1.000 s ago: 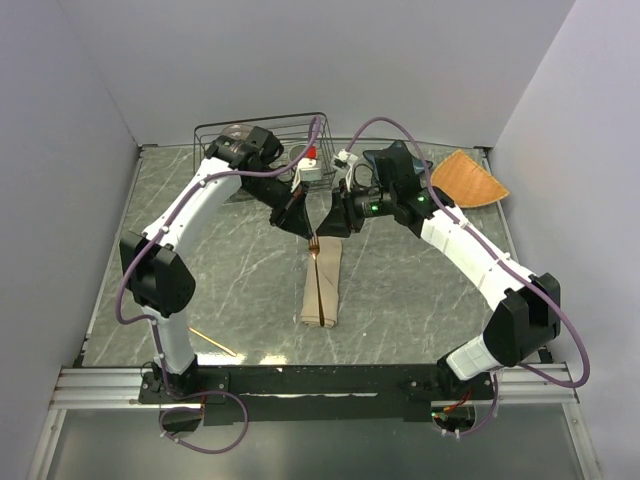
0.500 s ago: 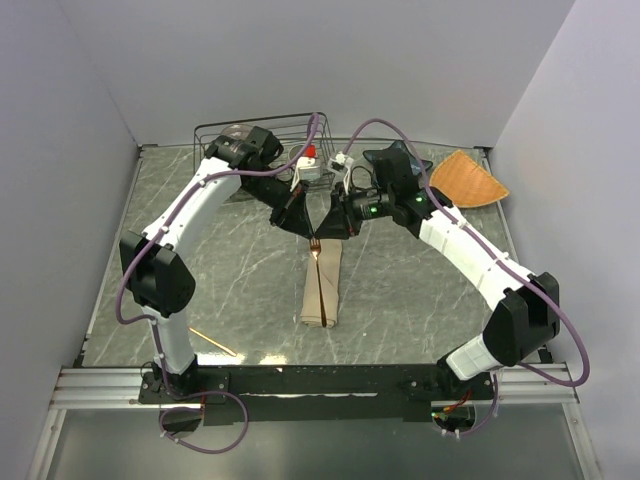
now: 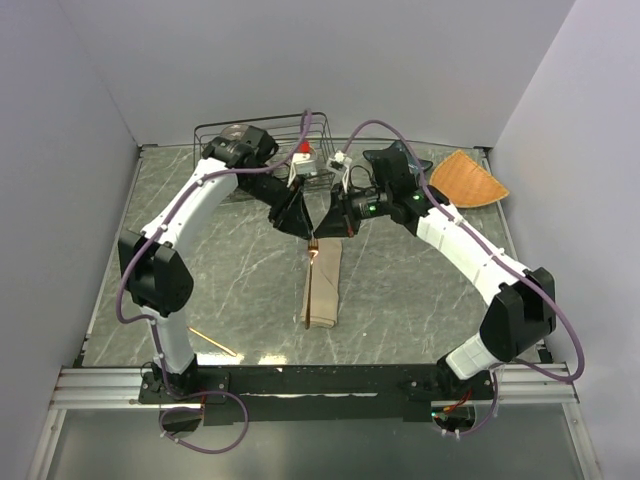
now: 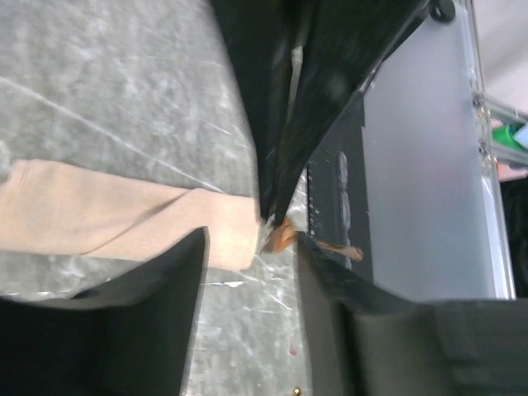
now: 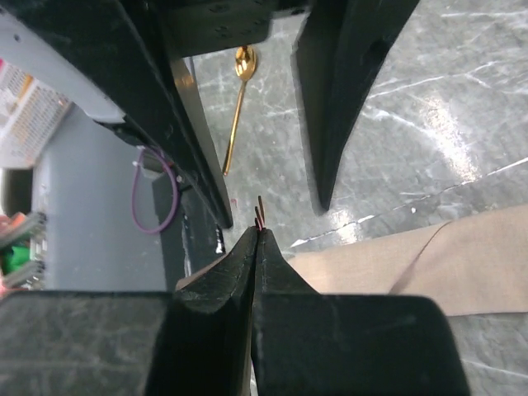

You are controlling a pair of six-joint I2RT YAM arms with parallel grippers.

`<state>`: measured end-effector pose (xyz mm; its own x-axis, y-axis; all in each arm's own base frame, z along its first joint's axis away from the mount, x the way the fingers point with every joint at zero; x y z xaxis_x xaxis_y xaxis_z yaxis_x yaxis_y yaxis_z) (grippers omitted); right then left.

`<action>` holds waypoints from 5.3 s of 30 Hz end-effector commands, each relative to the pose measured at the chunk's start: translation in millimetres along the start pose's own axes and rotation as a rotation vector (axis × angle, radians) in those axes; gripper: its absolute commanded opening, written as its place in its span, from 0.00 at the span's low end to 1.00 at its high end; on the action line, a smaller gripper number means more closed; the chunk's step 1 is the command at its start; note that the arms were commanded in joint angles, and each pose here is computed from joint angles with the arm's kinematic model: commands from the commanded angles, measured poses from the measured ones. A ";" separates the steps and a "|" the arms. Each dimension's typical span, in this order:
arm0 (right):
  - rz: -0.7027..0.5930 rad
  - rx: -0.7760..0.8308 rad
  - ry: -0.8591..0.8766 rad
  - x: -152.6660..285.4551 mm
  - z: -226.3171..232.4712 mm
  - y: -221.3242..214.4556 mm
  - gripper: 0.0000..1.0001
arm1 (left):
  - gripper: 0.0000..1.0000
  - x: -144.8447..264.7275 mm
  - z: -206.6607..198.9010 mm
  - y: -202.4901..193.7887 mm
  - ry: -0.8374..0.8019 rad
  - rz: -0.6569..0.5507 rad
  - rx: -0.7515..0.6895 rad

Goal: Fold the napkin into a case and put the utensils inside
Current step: Pass from the left arm to the right, then insert the fork into the folded napkin, then pick up the spoon from the corner of the board.

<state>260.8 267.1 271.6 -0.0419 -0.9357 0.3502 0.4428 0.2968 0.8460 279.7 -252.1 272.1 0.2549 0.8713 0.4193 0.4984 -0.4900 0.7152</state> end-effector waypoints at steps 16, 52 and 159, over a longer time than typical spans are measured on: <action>-0.127 -0.085 -0.004 47.0 -110.0 32.2 0.00 | 0.99 102.8 13.7 -19.1 0.268 -0.201 0.127; -0.074 -0.015 0.075 10.7 -231.2 -29.3 0.00 | 0.99 100.0 21.4 -49.8 0.294 -0.153 0.281; 0.140 -0.311 -0.134 29.5 -142.6 -70.4 0.93 | 0.96 140.6 -8.1 -288.7 0.583 0.760 -0.132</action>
<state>348.9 195.7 124.5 0.0045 -0.8508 0.5255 0.7288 0.3627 0.5808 171.5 -16.0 140.8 0.0307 0.3609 0.9321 0.4569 -0.8345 0.3081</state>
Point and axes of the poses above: each gripper's point midway between its finger pads, its own x axis back along the fingers, its own z axis along the line the jaws close on, y = z × x, the point moved 4 cm from there along x, back along the fingers, and after that the axes turned 7 degrees about x, right-handed, at the moved point
